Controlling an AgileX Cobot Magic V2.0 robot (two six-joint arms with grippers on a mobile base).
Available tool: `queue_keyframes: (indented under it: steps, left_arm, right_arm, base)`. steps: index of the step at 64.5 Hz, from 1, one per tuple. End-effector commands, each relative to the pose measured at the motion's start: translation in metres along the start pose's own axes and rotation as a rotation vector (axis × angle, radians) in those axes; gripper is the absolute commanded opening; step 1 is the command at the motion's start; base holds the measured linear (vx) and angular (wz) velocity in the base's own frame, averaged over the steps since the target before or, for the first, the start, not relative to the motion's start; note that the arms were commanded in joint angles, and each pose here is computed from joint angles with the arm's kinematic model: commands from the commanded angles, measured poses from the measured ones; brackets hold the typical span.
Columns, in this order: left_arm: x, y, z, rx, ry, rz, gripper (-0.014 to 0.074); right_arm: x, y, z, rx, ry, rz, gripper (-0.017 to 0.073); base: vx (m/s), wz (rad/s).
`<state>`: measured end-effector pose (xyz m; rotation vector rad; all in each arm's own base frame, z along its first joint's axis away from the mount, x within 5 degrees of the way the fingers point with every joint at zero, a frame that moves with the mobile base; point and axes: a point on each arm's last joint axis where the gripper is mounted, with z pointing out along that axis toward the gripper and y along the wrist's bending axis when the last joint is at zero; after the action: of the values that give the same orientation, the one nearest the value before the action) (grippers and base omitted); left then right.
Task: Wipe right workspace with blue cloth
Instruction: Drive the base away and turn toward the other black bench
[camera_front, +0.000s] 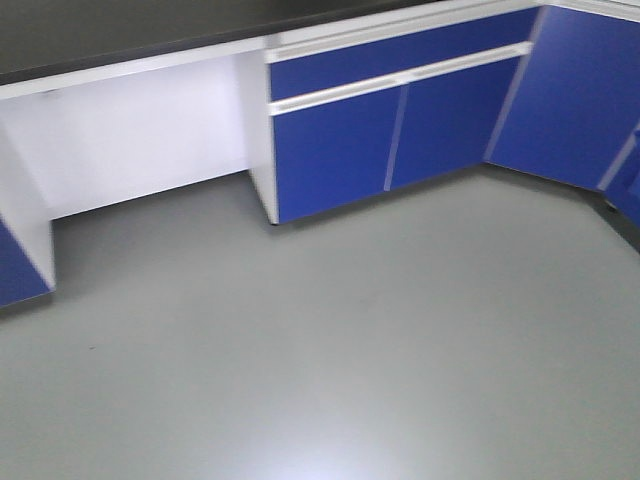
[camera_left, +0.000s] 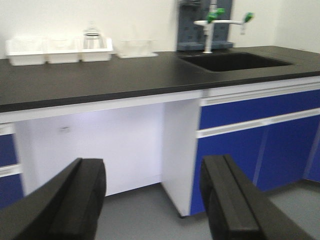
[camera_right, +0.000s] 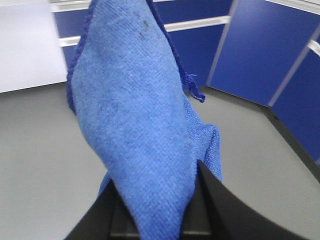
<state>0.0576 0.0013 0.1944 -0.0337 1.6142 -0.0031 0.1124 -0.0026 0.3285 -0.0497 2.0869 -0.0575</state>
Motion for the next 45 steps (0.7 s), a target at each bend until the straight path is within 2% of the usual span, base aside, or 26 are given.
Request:
queue_keyframes:
  steps: [1,45]
  left_arm:
    - [0.0034,-0.0007,0.002,0.011,-0.041,-0.011,0.0523]
    - [0.0034,-0.0007,0.002,0.011,-0.041,-0.011,0.0523]
  right_arm:
    - [-0.0149,-0.0015,-0.0059,0.011,-0.102,-0.008,0.0003]
    - [-0.0149,-0.0015,-0.0059,0.011,-0.102,-0.008,0.0003]
  base:
    - [-0.14,-0.67]
    - [-0.09,-0.77]
